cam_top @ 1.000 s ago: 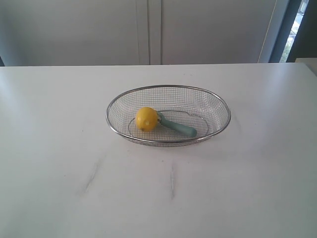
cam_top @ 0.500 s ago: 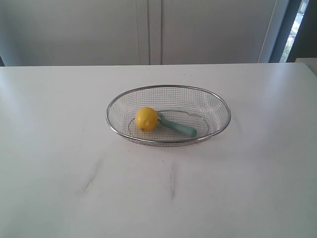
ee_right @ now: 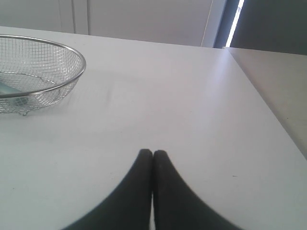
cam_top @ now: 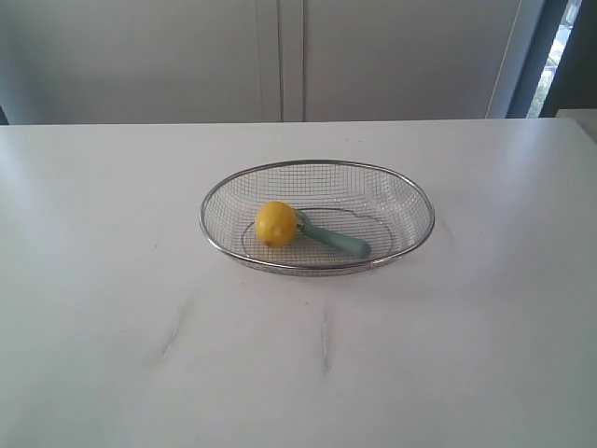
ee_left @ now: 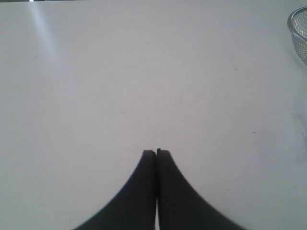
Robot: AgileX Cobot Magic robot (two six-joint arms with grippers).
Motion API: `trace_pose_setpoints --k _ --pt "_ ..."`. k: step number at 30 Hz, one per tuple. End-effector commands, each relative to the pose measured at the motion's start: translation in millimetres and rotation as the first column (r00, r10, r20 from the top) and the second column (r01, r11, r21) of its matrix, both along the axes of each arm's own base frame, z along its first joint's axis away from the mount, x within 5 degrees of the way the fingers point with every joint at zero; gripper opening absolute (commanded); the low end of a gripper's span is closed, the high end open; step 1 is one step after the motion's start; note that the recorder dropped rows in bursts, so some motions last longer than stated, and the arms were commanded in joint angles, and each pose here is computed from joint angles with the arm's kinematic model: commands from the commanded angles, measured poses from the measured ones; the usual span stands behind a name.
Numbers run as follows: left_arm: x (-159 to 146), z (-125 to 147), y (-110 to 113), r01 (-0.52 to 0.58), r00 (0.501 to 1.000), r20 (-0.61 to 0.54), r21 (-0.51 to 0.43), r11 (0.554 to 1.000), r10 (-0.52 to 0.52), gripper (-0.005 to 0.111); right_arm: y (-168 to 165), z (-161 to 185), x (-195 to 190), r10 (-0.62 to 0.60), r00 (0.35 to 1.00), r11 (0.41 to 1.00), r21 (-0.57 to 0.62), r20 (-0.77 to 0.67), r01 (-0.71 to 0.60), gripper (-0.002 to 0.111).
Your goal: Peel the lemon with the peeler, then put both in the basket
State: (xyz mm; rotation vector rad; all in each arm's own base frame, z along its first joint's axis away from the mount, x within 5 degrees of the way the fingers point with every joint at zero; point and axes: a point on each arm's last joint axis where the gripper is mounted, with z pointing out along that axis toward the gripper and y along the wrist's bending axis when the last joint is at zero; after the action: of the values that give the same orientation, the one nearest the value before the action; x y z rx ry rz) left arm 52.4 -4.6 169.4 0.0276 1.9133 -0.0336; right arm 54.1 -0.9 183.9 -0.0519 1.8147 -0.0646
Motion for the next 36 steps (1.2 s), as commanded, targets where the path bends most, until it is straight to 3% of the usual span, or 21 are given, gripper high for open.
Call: trace_pose_setpoints --k 1,36 --pt "-0.3 -1.7 -0.1 0.0 1.0 -0.004 -0.004 1.0 0.0 0.0 -0.2 0.3 -0.2 -0.003 1.0 1.0 0.0 0.011 0.003 0.0" --pt "0.1 -0.6 0.1 -0.003 1.0 0.009 -0.004 1.0 0.003 0.0 -0.2 0.4 -0.1 -0.003 1.0 1.0 0.0 0.012 0.003 0.0"
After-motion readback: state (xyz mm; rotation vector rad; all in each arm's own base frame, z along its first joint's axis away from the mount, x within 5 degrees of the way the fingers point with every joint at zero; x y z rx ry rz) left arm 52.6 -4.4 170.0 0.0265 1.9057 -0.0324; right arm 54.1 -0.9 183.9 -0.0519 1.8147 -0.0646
